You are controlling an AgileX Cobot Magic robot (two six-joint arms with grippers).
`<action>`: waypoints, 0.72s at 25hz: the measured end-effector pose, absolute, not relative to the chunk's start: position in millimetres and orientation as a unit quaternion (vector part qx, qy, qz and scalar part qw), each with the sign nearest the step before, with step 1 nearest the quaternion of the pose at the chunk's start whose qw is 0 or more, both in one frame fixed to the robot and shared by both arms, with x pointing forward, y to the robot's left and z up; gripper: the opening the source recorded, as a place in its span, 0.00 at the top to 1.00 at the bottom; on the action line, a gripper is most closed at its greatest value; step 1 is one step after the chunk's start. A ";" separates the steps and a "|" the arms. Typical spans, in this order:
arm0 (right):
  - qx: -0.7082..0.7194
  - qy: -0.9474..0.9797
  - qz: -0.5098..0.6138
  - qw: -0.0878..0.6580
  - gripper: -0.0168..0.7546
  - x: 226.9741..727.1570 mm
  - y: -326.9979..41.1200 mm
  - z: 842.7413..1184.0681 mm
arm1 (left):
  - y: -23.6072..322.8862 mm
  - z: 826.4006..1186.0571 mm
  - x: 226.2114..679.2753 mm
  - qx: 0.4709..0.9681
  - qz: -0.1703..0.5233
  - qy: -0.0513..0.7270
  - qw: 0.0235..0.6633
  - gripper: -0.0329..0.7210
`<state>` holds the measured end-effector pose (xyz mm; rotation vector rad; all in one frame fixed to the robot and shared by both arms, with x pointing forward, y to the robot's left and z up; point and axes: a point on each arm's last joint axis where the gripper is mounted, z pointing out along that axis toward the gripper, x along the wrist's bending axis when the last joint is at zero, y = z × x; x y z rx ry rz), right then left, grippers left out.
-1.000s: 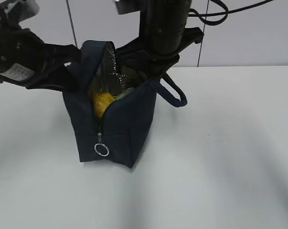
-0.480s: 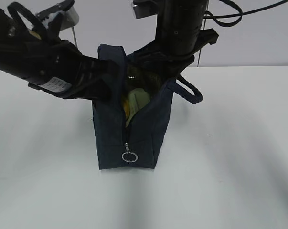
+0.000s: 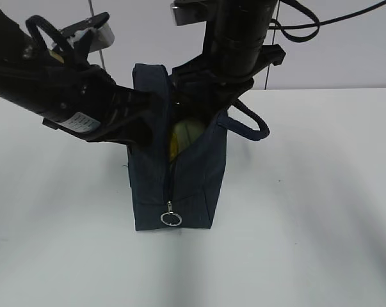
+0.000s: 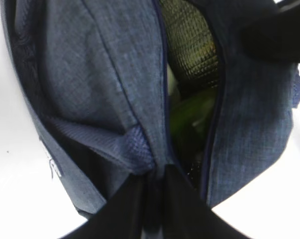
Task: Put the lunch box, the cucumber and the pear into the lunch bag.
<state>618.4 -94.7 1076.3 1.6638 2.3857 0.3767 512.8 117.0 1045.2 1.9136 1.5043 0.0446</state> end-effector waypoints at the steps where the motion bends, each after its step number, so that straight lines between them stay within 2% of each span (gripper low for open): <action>1: 0.562 0.811 0.131 0.097 0.94 617.7 -93.3 1076.2 | 117.1 1044.9 512.2 0.739 0.015 0.580 0.343 0.91; 5: 0.552 0.817 0.138 0.092 0.76 616.4 -92.1 1078.3 | 117.3 1043.9 511.0 0.742 0.010 0.580 0.337 0.77; 8: 0.548 0.819 0.139 0.093 0.55 616.4 -92.0 1078.7 | 117.3 1043.8 510.9 0.742 0.010 0.580 0.336 0.60; 10: 0.544 0.822 0.140 0.092 0.47 616.0 -91.9 1079.4 | 118.7 1045.6 510.5 0.746 0.019 0.574 0.336 0.51; 13: 0.543 0.823 0.141 0.093 0.44 615.6 -92.1 1080.4 | 123.9 1054.9 507.2 0.757 0.044 0.558 0.338 0.46; 18: 0.541 0.821 0.157 0.098 0.43 609.8 -94.7 1094.7 | 133.7 1075.5 495.8 0.767 0.073 0.535 0.346 0.45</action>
